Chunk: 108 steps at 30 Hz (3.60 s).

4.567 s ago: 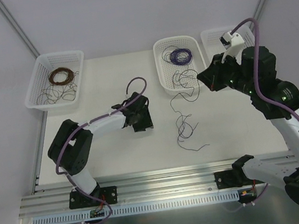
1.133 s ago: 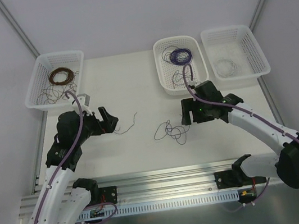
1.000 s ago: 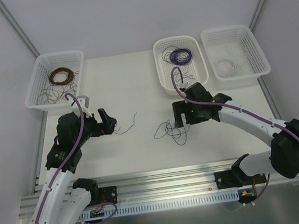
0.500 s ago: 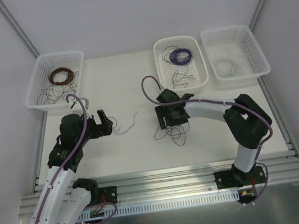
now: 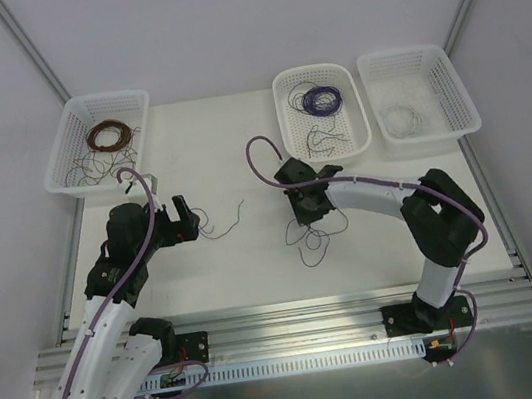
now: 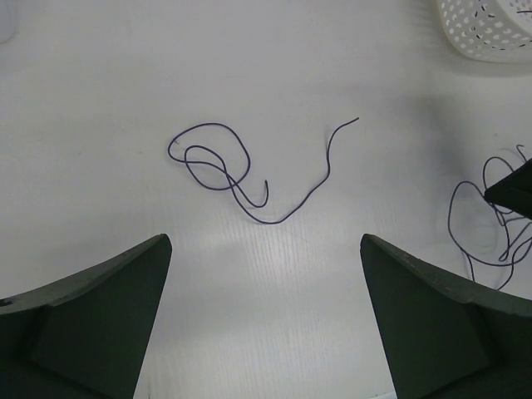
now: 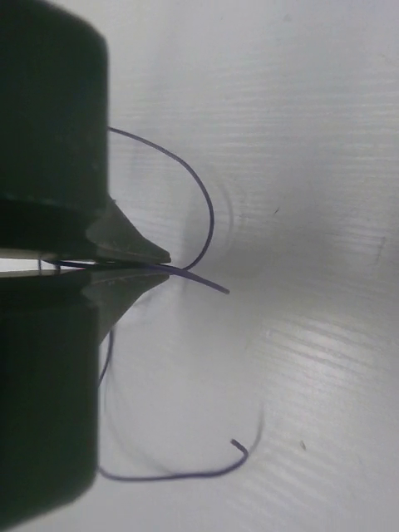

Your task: Untangle the cables

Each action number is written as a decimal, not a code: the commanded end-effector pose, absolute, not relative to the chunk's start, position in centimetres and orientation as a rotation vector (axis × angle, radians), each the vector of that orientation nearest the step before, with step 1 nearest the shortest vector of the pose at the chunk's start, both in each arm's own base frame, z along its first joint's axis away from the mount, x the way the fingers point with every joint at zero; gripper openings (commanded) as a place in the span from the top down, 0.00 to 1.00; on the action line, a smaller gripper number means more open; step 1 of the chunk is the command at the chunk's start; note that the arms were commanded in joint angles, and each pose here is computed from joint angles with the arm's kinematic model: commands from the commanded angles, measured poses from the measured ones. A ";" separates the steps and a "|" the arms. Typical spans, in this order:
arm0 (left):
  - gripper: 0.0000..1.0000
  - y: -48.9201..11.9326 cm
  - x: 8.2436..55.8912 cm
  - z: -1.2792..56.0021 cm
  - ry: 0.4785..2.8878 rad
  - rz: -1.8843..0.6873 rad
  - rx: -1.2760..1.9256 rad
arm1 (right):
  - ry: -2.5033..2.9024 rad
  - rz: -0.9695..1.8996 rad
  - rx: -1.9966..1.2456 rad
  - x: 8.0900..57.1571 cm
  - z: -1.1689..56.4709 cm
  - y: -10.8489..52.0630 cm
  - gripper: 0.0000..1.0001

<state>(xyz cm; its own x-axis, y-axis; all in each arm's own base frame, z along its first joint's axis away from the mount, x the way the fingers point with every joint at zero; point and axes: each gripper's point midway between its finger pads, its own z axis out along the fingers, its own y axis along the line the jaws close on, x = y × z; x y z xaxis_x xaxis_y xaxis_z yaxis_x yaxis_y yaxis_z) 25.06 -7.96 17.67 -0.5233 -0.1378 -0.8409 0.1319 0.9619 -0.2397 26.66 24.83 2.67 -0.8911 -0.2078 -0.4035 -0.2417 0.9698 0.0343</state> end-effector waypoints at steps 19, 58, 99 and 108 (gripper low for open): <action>0.01 -7.6 25.2 17.6 2.093 -0.306 0.000 | 1.878 0.207 -0.173 42.6 37.9 18.4 0.99; 0.01 -7.7 25.8 14.8 2.242 -0.311 -0.161 | 2.149 0.496 -0.341 33.1 22.9 22.7 0.03; 1.00 -15.3 29.2 5.8 2.607 -0.312 -0.313 | 2.073 0.826 -0.342 20.9 21.3 20.9 0.03; 1.00 -22.9 26.0 12.9 2.429 -0.589 0.221 | 2.077 0.983 -0.316 21.5 21.0 23.9 0.03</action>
